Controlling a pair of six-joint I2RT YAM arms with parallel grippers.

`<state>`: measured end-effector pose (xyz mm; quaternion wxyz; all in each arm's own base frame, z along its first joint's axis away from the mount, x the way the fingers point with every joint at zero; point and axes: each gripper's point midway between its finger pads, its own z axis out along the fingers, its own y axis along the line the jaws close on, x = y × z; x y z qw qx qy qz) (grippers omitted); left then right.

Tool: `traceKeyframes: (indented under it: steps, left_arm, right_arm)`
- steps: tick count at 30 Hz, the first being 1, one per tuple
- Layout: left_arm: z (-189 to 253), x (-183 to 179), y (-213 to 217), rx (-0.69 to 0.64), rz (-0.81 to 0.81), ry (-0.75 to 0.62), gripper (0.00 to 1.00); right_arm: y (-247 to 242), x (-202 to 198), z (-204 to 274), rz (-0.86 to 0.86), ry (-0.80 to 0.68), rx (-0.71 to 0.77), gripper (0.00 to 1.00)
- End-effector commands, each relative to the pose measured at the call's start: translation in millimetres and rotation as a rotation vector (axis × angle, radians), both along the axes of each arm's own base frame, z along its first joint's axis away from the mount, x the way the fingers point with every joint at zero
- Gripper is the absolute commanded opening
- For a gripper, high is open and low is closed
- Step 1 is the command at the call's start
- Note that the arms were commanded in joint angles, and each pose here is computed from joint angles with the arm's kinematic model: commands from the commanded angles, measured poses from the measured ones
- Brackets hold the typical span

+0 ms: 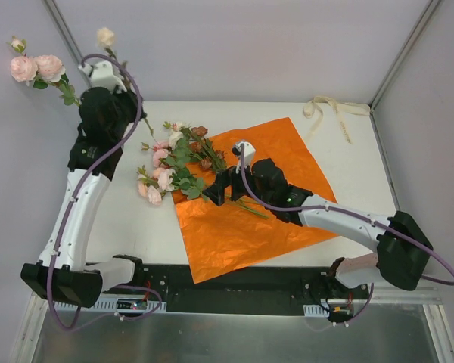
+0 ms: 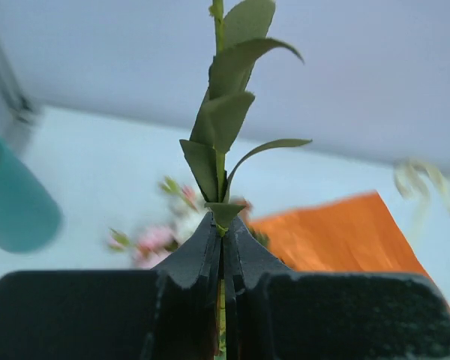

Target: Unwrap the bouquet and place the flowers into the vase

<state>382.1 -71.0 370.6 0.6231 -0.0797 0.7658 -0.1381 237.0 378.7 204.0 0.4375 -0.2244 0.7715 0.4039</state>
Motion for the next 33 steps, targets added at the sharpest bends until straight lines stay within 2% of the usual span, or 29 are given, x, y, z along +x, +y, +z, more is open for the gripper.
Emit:
traceKeyframes:
  steps: [1, 7, 10, 15, 23, 33]
  left_arm:
    - [92, 9, 80, 0.165, 0.274, -0.214, 0.00]
    - [140, 30, 149, 0.236, 0.481, -0.285, 0.00]
    - [161, 40, 169, 0.238, 0.536, -0.330, 0.00]
    - [177, 58, 181, 0.310, 0.561, -0.345, 0.00]
    - [171, 62, 201, 0.423, 0.631, -0.290, 0.00]
    - [165, 66, 199, 0.433, 0.608, -0.272, 0.00]
  right_arm:
    - [-10, -3, 30, -0.030, -0.059, 0.089, 0.99]
    - [-19, -5, 32, -0.049, -0.077, 0.092, 1.00]
    - [-21, -8, 27, -0.041, -0.071, 0.087, 0.99]
    - [-25, -8, 20, -0.054, -0.072, 0.080, 0.99]
    - [-25, -6, 16, -0.051, -0.089, 0.062, 0.99]
    - [-24, -4, 8, -0.050, -0.085, 0.041, 0.99]
